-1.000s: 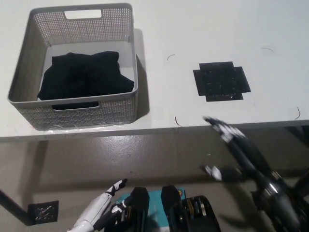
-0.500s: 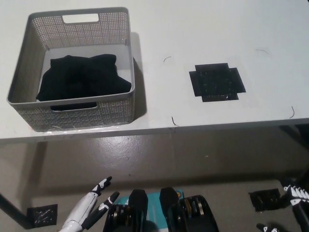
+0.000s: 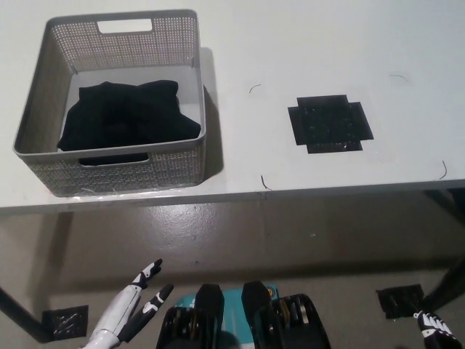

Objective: Use the right hand to pick up a t shirt on the right hand side and place it into a contianer on the left side

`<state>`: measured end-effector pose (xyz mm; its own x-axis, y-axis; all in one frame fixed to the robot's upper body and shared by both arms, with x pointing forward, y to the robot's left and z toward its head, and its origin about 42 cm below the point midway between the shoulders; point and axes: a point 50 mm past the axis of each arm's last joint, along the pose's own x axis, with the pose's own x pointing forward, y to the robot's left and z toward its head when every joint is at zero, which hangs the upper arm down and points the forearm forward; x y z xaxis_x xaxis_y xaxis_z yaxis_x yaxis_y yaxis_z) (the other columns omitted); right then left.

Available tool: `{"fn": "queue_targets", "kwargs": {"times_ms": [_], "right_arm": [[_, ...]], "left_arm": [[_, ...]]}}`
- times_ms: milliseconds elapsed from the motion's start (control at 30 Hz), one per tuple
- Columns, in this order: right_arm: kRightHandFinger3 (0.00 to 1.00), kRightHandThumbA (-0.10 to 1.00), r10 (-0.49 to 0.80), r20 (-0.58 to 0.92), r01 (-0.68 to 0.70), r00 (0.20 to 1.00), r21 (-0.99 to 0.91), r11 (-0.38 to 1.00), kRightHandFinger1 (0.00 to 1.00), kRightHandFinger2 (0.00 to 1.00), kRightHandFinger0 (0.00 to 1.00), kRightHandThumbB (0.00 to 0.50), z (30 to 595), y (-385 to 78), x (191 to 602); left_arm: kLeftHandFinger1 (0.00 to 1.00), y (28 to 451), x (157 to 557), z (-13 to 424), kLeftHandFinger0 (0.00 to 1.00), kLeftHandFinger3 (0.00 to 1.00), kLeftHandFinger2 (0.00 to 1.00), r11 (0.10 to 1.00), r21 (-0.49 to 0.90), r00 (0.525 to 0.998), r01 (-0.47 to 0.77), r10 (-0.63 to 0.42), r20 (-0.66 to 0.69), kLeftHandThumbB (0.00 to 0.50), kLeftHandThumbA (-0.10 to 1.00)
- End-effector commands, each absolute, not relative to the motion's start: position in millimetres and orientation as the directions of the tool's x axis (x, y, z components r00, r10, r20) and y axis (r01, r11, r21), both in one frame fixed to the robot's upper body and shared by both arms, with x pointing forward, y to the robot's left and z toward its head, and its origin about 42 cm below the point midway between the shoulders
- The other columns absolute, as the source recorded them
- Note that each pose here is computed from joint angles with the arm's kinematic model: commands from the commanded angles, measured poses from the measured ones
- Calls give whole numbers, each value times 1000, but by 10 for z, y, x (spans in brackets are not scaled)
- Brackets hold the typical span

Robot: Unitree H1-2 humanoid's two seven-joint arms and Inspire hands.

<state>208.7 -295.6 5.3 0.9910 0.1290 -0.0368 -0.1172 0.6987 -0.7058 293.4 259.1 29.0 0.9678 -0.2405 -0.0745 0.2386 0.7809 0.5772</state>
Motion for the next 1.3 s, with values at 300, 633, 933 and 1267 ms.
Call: {"fn": "queue_targets", "kwargs": {"times_ms": [300, 633, 933, 1267], "right_arm": [[1000, 1000, 128, 33, -78, 991, -638, 766, 1000, 1000, 1000, 236, 33, -2923, 2169], [1000, 1000, 141, 34, -91, 989, -611, 787, 1000, 1000, 1000, 213, 65, -2915, 2169], [1000, 1000, 57, 28, -37, 998, -466, 884, 1000, 1000, 1000, 230, 72, -2894, 2194], [1000, 1000, 27, 26, -13, 999, -436, 900, 1000, 1000, 1000, 216, 69, -2903, 2157]], "left_arm": [[1000, 2708, 2942, 361, 1000, 1000, 1000, 799, 570, 975, 190, -224, -12, 358, 1000], [1000, 2707, 2942, 346, 1000, 1000, 1000, 798, 570, 974, 196, -228, -16, 352, 1000], [1000, 2716, 2922, 330, 1000, 1000, 1000, 801, 565, 973, 197, -230, -14, 332, 1000], [1000, 2739, 2879, 323, 1000, 1000, 1000, 800, 567, 974, 194, -227, -12, 345, 1000]]}}
